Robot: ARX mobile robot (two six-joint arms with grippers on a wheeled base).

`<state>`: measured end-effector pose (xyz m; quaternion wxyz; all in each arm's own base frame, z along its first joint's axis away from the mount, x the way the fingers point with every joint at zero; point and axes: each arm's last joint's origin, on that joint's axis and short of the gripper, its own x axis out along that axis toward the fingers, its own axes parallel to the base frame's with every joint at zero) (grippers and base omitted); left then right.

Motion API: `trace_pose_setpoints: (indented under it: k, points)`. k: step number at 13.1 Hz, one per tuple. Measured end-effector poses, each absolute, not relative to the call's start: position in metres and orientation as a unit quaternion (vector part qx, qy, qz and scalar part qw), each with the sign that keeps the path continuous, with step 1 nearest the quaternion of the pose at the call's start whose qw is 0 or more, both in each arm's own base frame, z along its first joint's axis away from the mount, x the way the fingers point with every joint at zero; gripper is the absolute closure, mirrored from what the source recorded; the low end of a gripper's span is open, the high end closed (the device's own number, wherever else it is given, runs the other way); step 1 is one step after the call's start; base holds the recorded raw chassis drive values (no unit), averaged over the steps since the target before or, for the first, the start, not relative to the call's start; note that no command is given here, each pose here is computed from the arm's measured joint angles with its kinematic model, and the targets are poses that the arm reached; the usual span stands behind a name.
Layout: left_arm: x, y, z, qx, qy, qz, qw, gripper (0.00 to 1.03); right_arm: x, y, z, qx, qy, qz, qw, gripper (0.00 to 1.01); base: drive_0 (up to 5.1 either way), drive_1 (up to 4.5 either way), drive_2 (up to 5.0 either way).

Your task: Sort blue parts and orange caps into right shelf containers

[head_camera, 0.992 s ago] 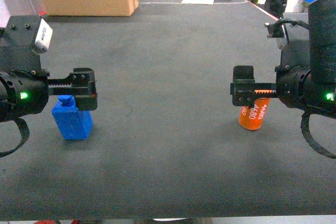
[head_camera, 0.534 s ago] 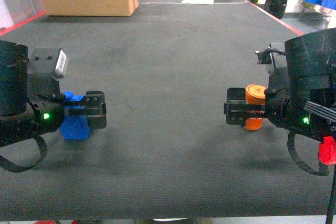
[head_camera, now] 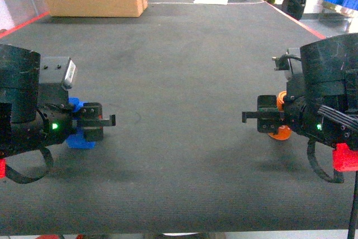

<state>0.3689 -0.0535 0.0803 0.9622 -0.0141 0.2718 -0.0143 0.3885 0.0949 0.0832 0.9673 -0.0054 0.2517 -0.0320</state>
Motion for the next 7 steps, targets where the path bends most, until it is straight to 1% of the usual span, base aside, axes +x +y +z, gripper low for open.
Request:
trace_pose_setpoints:
  k: [1, 2, 3, 6, 7]
  points:
    - [0.368, -0.054, 0.081, -0.015, 0.263, -0.012, 0.965, 0.58, 0.389, 0.095, 0.084, -0.006, 0.25, -0.029, 0.968, 0.55, 0.0, 0.0, 0.0]
    - [0.363, -0.054, 0.087, -0.016, 0.242, 0.0, 0.97, 0.59, 0.386, 0.097, 0.088, -0.005, 0.235, -0.023, 0.972, 0.55, 0.0, 0.0, 0.0]
    - [0.356, -0.055, 0.101, -0.019, 0.21, 0.007, 0.978, 0.59, 0.378, 0.099, 0.098, -0.002, 0.216, -0.017, 0.976, 0.55, 0.0, 0.0, 0.0]
    - [0.329, -0.06, 0.163, -0.034, 0.073, 0.016, 0.997, 0.59, 0.346, 0.108, 0.154, 0.017, 0.103, 0.004, 0.994, 0.55, 0.0, 0.0, 0.0]
    - [0.319, -0.061, 0.174, -0.035, 0.044, 0.021, 0.998, 0.59, 0.334, 0.11, 0.167, 0.024, 0.073, 0.007, 0.997, 0.55, 0.0, 0.0, 0.0]
